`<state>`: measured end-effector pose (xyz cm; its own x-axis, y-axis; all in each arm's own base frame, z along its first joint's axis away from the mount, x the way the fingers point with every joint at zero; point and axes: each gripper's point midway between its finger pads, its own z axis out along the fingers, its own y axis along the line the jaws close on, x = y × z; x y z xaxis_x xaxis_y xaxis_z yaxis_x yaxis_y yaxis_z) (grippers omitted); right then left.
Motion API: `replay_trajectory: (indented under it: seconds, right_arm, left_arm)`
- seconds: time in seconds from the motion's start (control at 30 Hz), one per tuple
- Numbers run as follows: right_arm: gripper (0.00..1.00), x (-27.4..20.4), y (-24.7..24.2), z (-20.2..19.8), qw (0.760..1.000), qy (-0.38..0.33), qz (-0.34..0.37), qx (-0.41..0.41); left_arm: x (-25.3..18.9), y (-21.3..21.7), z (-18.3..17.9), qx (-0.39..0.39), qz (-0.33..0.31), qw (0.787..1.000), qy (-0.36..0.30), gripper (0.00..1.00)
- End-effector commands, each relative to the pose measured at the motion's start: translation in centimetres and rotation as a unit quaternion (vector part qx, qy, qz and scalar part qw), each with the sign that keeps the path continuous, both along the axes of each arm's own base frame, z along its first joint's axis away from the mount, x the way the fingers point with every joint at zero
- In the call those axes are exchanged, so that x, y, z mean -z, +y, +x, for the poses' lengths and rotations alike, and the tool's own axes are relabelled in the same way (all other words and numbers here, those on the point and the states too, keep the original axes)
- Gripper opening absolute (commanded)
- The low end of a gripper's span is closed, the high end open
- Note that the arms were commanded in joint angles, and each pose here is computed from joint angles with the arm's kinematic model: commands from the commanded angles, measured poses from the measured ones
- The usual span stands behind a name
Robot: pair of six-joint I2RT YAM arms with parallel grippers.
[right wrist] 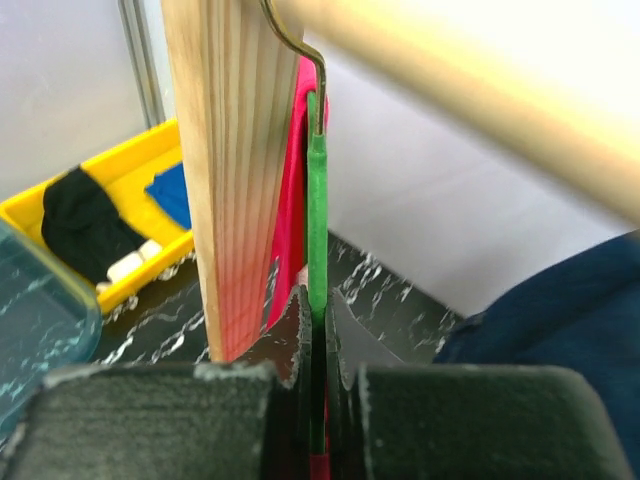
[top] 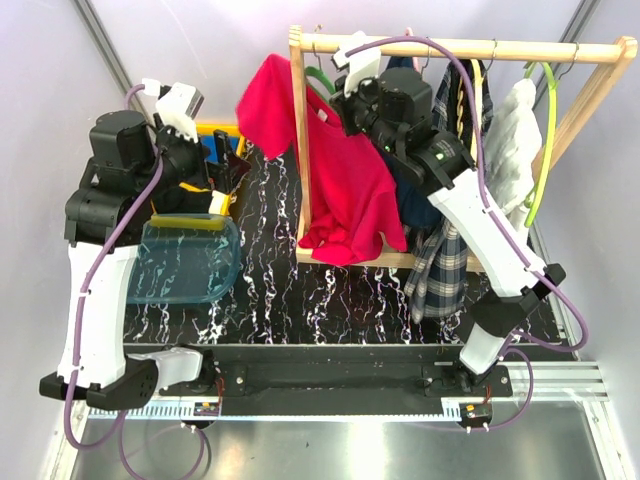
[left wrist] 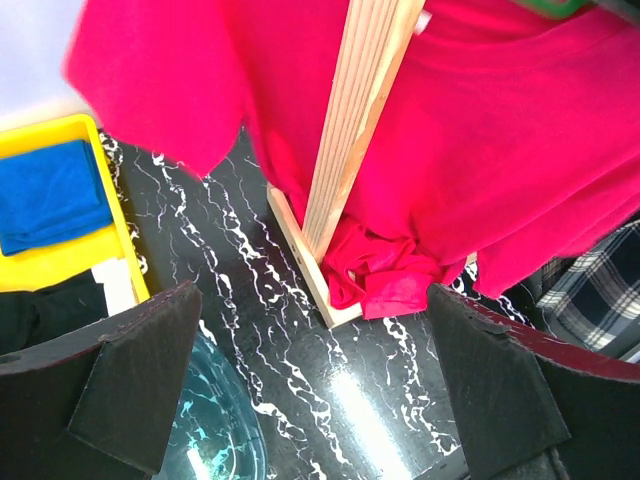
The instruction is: Remove the skirt from the hanger
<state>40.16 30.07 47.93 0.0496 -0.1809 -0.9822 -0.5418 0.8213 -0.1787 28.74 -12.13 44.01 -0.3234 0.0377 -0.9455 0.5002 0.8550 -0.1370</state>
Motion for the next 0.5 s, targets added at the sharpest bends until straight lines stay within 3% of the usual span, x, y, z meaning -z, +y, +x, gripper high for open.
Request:
replay_trajectory:
  seconds: [0.0,0.17,0.47]
  right_arm:
    - [0.00,-12.1,-4.5,-4.6,0.987,-0.135,0.078,0.021]
    - [0.00,-14.7,-7.6,-7.5,0.983,-0.161,0.079,0.032]
    - [0.00,-7.9,-8.1,-15.6,0.992,-0.021,0.094,-0.081]
  left_arm:
    - [-1.2,-0.4,0.2,0.008,-0.013,1.000,-0.015,0.99]
    - [-1.2,-0.8,0.3,0.017,-0.020,1.000,-0.011,0.99]
    - [-4.5,-2.2,-0.6,0.058,-0.049,0.996,-0.037,0.99]
